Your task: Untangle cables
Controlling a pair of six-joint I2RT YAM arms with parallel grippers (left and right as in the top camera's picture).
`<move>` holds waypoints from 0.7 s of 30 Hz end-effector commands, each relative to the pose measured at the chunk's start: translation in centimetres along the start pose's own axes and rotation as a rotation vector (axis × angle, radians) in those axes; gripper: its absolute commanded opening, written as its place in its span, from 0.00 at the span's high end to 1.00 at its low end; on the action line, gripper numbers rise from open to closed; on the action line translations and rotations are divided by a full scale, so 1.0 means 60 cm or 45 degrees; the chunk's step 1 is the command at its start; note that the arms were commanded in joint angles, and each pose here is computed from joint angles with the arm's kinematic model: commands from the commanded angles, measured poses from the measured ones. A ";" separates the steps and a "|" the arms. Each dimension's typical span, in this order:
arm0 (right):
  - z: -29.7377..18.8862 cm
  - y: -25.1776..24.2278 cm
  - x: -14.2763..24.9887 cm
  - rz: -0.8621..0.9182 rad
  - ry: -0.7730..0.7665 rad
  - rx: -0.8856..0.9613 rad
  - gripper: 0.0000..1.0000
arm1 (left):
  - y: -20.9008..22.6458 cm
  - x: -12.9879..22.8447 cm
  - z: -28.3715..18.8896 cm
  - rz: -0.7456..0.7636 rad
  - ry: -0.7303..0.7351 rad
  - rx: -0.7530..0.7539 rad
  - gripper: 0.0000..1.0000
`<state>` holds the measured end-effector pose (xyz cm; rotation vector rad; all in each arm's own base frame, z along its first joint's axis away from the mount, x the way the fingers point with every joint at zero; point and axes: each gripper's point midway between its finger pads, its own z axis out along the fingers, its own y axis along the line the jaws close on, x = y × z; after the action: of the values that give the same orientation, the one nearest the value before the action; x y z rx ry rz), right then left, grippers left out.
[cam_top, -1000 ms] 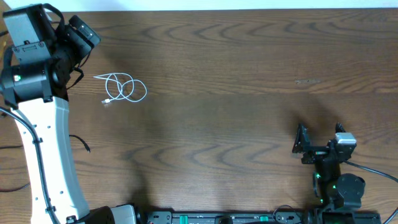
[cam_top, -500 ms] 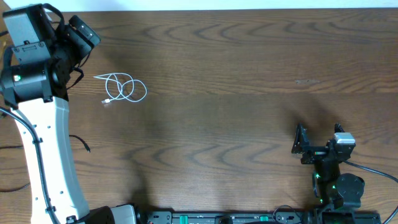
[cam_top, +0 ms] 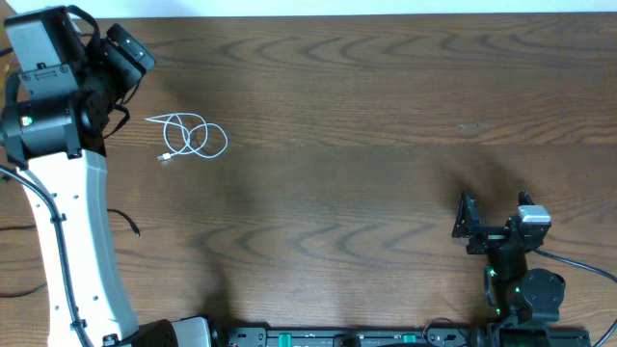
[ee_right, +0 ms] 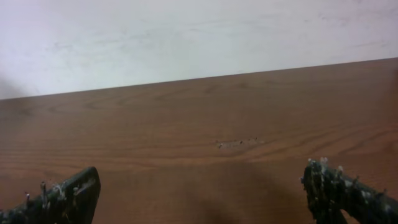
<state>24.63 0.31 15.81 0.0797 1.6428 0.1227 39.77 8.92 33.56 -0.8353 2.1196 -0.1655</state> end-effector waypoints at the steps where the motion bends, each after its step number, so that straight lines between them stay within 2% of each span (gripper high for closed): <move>1: 0.000 0.001 0.001 -0.012 -0.001 -0.002 0.01 | -0.001 -0.006 -0.003 0.018 -0.011 0.004 0.02; 21: 0.000 0.001 0.001 -0.012 -0.002 -0.002 0.01 | -0.001 -0.006 -0.003 0.018 -0.011 0.004 0.02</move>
<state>24.63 0.31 15.81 0.0797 1.6428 0.1227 39.77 8.92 33.56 -0.8353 2.1196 -0.1655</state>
